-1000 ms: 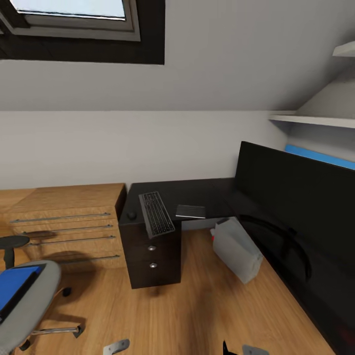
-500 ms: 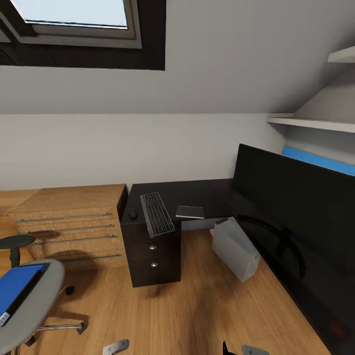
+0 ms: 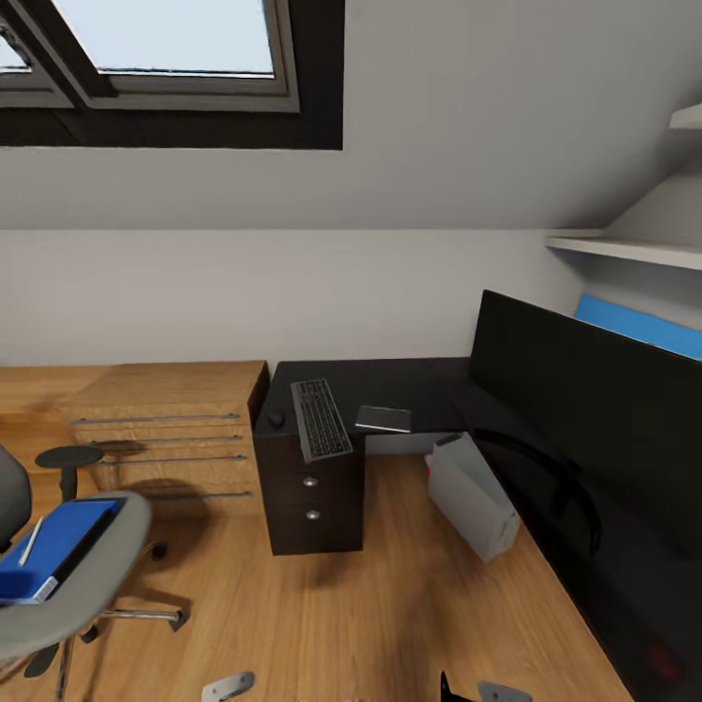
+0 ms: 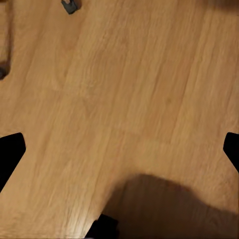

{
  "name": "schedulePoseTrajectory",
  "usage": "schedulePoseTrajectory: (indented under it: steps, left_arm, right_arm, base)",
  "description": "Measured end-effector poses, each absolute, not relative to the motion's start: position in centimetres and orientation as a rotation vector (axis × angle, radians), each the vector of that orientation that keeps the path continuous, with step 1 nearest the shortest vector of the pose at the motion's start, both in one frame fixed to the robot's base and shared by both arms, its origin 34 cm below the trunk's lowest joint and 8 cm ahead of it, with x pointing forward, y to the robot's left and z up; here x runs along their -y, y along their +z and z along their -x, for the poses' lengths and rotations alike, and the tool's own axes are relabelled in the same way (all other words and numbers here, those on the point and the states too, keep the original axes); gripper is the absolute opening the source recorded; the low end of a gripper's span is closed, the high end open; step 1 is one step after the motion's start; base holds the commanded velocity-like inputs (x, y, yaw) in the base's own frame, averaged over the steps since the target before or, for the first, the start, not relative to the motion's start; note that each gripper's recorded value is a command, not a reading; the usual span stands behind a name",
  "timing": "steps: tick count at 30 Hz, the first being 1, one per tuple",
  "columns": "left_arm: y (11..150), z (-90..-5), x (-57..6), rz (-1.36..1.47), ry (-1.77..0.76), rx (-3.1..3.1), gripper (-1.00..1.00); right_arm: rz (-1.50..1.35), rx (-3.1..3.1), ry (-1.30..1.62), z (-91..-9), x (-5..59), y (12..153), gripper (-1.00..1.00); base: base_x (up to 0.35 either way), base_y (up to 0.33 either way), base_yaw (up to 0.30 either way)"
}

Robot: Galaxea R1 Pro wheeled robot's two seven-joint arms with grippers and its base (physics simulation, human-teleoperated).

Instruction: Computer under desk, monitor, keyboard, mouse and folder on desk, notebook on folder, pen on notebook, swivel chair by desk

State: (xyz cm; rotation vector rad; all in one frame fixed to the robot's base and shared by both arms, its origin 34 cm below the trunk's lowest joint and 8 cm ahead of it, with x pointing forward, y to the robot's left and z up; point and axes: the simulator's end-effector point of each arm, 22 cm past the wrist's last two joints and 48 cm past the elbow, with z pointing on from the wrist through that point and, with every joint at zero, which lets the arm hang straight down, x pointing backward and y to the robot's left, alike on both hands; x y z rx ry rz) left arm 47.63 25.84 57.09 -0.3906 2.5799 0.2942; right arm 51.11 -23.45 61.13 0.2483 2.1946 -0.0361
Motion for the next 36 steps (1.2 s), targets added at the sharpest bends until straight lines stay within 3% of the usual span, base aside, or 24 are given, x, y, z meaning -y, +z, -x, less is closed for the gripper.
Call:
schedulePoseTrajectory:
  steps: [13,36]
  left_arm:
    - [58.6,-46.9,-26.2,0.477,0.292,-2.586,1.0]
    - [61.4,-46.4,-25.9,0.473,0.286,-2.597,1.0]
  right_arm:
    - [-0.25,-2.179,-0.04,-51.0,23.6,63.1,1.0]
    - [-0.246,-2.179,-0.043,-50.6,23.8,66.0,1.0]
  base:
    - [-0.058,-0.037,0.229]
    - [-0.313,0.0,0.011]
